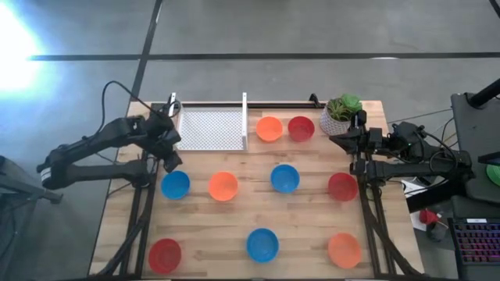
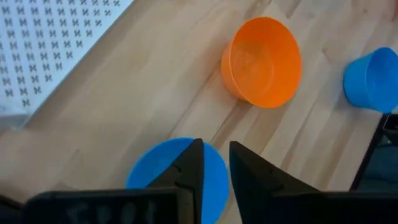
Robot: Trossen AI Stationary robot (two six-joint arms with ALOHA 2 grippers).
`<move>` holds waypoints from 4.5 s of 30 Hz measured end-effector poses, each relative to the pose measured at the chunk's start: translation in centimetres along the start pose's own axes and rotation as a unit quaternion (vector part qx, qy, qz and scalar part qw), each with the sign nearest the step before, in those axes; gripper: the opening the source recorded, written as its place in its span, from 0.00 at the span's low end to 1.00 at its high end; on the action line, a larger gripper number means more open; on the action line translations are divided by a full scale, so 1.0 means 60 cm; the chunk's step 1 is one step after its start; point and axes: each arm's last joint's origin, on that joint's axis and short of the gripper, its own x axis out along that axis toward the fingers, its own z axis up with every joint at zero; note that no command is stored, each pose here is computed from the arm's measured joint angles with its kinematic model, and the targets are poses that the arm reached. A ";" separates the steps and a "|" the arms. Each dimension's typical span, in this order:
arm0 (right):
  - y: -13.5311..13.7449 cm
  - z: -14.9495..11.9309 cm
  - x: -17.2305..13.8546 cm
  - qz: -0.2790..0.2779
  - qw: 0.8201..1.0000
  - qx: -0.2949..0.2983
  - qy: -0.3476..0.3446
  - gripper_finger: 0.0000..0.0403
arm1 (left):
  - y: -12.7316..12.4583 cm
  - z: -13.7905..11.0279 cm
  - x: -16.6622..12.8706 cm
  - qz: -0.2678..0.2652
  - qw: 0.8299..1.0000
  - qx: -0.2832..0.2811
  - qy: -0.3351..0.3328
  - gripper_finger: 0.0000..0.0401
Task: Pick & Place Mini bowls
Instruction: Put the left blue bowl on the shelf
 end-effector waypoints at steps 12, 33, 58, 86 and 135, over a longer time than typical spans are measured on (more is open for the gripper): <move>0.000 0.000 0.000 0.000 1.000 0.001 0.000 0.02 | 0.018 -0.010 0.051 0.014 0.988 -0.135 0.071 0.19; 0.000 0.000 0.000 0.000 1.000 0.001 0.000 0.02 | 0.032 -0.014 0.130 -0.007 0.965 -0.228 0.126 0.19; 0.000 -0.004 0.000 0.002 1.000 -0.003 0.011 0.02 | 0.037 0.003 0.179 0.020 0.952 -0.251 0.172 0.20; 0.000 -0.004 0.000 0.002 1.000 -0.005 0.011 0.02 | 0.037 0.008 0.203 0.005 0.930 -0.293 0.222 0.20; 0.000 -0.003 0.000 0.001 1.000 -0.018 0.010 0.02 | -0.010 0.017 0.198 0.093 0.951 -0.186 0.230 0.00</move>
